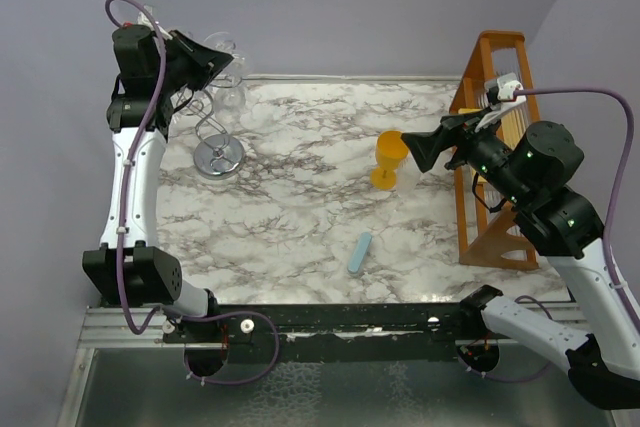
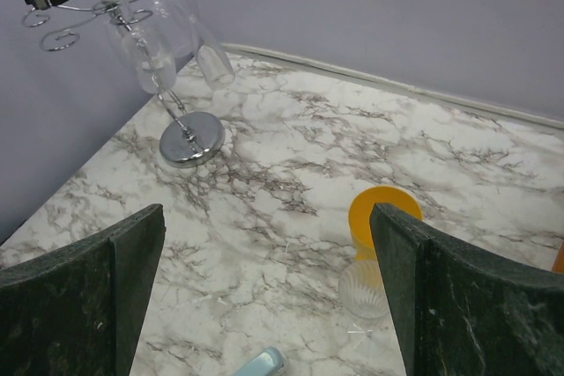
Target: Take the wine glass off the wine glass rack
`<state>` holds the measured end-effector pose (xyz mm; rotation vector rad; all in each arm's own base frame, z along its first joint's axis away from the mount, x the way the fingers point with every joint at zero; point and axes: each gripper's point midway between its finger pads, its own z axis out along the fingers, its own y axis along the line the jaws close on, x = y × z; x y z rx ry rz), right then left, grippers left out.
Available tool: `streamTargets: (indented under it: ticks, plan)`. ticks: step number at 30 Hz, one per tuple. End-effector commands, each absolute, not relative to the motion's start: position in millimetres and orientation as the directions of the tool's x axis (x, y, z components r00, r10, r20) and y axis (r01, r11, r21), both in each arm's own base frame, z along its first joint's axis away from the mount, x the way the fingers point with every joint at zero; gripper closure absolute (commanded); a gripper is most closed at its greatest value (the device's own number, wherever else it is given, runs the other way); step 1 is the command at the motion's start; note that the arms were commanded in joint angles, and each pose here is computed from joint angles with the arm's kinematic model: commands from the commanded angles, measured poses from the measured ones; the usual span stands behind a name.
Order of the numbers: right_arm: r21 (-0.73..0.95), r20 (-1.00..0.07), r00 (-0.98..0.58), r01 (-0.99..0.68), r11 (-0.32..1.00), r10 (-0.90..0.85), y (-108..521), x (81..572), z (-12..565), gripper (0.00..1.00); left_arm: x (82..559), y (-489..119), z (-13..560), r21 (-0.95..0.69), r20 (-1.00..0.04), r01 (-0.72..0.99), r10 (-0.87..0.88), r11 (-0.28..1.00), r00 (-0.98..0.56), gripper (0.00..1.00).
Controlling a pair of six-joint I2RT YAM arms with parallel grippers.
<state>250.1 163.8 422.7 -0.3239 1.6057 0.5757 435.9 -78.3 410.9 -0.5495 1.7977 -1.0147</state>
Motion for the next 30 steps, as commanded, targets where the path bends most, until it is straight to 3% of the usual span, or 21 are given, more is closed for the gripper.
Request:
streamTargets:
  ticks: [1,12,30]
  plan:
    - [0.178,-0.984,-0.102,-0.520,0.835,0.146,160,249,429,0.00,419,-74,446,-0.822,-0.564,0.163,-0.735,0.546,-0.377,1.00]
    - [0.176,-0.984,-0.099,-0.517,0.837,0.146,159,248,430,0.00,419,-54,448,-0.825,-0.561,0.125,-0.771,0.552,-0.303,1.00]
    - [0.160,-0.987,-0.089,-0.496,0.854,0.133,155,252,426,0.00,455,-53,428,-0.858,-0.500,0.077,-0.791,0.508,-0.354,1.00]
